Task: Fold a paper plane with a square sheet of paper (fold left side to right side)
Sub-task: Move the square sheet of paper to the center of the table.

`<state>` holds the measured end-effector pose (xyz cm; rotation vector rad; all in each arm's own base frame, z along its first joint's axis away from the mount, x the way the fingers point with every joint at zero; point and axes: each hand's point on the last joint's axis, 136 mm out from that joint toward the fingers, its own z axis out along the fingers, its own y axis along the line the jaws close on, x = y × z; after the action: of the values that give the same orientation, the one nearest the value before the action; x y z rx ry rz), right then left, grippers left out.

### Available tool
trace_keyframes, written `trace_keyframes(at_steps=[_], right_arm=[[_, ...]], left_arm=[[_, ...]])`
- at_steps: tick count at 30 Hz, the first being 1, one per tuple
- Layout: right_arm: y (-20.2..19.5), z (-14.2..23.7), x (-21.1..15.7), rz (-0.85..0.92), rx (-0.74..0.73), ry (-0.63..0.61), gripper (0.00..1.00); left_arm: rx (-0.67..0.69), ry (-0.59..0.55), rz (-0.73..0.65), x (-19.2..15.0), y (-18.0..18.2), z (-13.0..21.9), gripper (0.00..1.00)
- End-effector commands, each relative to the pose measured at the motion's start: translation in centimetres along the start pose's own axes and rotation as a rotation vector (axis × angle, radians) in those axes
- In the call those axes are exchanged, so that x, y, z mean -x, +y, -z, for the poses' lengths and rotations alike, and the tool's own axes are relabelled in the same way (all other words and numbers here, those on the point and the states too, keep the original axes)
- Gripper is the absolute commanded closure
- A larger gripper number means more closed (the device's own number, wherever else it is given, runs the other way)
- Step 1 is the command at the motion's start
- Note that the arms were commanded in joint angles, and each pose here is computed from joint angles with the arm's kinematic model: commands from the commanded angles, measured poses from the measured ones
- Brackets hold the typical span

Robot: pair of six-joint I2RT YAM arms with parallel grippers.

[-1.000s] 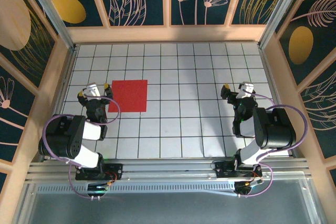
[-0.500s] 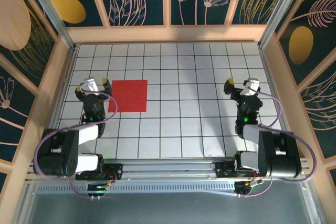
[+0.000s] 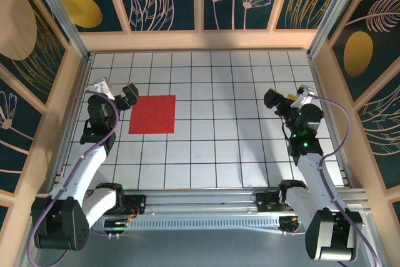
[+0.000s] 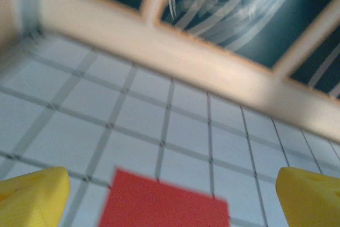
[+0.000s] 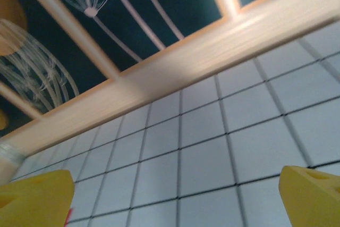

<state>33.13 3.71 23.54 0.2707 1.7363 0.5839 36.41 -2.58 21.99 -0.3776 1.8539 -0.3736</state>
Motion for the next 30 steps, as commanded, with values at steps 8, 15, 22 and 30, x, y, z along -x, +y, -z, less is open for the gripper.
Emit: trace_keyframes(at_steps=[8, 15, 22, 30], right_arm=[[4.3, -0.3, -9.0, -0.196, 0.139, 0.439, 0.01], [4.5, -1.4, -11.6, -0.137, 0.083, 0.539, 0.01], [4.3, -1.6, -12.1, -0.119, 0.068, 0.551, 0.01], [3.5, -1.5, -12.3, -0.098, 0.033, 0.553, 0.01]], left_arm=[[-0.192, 0.555, 0.229, -12.3, -3.1, -1.7, 0.01], [-0.212, 0.68, 0.222, -15.0, -4.6, -4.6, 0.01], [-0.192, 0.776, 0.228, -18.1, -4.9, -6.5, 0.01], [-0.138, 0.884, 0.275, -21.7, -4.3, -5.9, 0.01]])
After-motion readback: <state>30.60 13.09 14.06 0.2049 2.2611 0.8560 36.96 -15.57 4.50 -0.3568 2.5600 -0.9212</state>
